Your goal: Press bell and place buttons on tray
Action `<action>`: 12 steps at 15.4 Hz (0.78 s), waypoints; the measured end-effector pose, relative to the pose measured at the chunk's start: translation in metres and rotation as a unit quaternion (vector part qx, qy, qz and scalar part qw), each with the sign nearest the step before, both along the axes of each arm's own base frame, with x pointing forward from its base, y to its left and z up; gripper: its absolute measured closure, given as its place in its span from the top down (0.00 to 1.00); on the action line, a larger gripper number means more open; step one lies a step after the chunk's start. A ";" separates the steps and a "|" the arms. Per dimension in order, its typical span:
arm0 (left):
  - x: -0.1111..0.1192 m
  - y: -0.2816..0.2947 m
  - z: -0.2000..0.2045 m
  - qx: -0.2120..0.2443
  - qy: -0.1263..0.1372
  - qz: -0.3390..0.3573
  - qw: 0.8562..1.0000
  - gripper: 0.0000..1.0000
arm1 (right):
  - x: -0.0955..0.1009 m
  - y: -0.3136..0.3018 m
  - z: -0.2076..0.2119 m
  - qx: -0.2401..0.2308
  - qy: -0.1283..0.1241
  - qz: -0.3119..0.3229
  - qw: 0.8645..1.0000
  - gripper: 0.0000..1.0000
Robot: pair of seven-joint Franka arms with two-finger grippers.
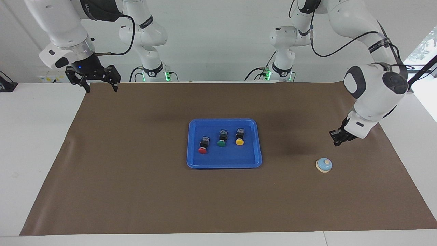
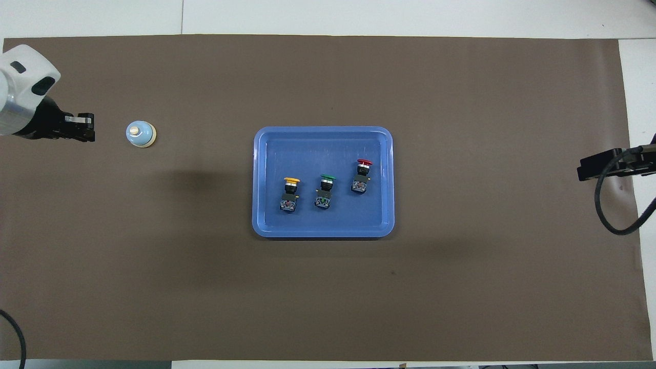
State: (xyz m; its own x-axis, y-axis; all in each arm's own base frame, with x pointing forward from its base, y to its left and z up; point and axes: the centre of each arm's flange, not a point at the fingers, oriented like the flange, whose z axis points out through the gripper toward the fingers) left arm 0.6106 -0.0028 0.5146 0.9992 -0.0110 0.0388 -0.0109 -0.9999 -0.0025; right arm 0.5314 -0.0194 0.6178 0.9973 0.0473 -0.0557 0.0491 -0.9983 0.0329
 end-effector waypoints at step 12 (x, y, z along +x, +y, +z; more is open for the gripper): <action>-0.072 0.003 0.082 0.000 0.028 0.004 1.000 1.00 | 0.000 0.000 0.000 0.000 0.000 0.000 1.000 1.00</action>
State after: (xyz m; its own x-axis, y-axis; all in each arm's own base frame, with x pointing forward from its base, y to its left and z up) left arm 0.5381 0.0006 0.5969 0.9999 -0.0031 -0.0169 -0.0031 -1.0000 -0.0018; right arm 0.5314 -0.0194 0.6179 0.9973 0.0472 -0.0557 0.0491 -0.9983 0.0329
